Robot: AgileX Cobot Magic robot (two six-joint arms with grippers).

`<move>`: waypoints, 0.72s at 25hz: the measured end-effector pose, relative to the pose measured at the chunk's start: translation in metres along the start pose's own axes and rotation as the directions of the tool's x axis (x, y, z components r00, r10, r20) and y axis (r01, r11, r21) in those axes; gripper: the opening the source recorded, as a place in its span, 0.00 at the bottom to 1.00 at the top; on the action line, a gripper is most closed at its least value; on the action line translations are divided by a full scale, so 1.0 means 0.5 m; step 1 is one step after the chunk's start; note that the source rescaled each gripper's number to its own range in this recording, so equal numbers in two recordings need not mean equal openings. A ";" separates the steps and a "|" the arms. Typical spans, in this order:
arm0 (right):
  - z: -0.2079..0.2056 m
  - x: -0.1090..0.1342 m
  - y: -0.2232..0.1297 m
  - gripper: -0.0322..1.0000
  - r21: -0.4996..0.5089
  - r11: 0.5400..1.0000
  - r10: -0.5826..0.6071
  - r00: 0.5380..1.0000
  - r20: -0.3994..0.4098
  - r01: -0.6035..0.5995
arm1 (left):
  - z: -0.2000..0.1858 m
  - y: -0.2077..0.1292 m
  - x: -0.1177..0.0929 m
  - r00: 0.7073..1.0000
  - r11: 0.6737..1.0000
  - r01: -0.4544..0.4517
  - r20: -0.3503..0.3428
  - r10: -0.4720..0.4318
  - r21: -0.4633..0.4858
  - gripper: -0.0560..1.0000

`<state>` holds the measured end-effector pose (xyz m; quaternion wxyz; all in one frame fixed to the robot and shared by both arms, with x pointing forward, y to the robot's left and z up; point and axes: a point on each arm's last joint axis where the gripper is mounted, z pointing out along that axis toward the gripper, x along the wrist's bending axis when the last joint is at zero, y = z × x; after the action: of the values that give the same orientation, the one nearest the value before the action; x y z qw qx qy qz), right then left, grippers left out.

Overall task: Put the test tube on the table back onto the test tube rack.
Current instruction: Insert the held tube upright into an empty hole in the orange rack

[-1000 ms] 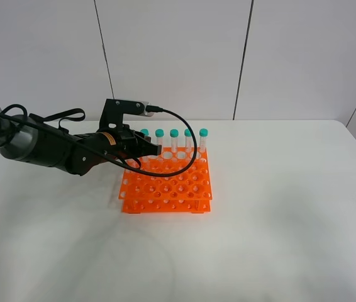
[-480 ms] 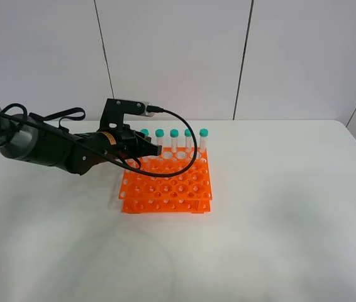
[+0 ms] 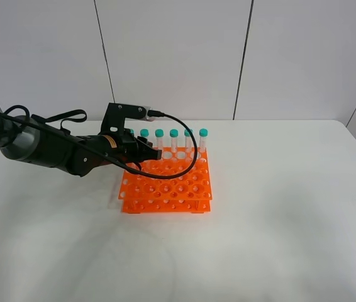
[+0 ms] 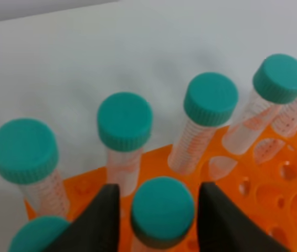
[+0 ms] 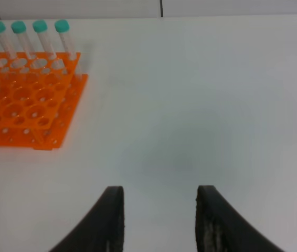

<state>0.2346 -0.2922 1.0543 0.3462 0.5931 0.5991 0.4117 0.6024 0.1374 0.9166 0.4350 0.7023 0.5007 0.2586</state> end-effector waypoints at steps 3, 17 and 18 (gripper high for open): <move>0.000 0.000 0.000 0.86 0.000 1.000 0.000 1.000 0.000 0.000 | 0.000 0.000 -0.001 1.000 1.000 -0.001 0.001 0.001 0.000 0.75; 0.000 0.000 0.000 0.86 0.000 1.000 0.000 1.000 0.000 0.000 | 0.000 -0.001 -0.001 1.000 1.000 -0.003 0.002 0.003 0.007 0.79; 0.000 0.000 0.000 0.86 0.000 1.000 0.000 1.000 0.000 0.000 | 0.000 -0.002 -0.001 1.000 1.000 -0.003 0.002 0.003 0.008 0.79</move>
<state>0.2346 -0.2922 1.0543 0.3462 0.5931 0.5991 0.4117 0.6018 0.1369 0.9160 0.4323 0.7049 0.5004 0.2565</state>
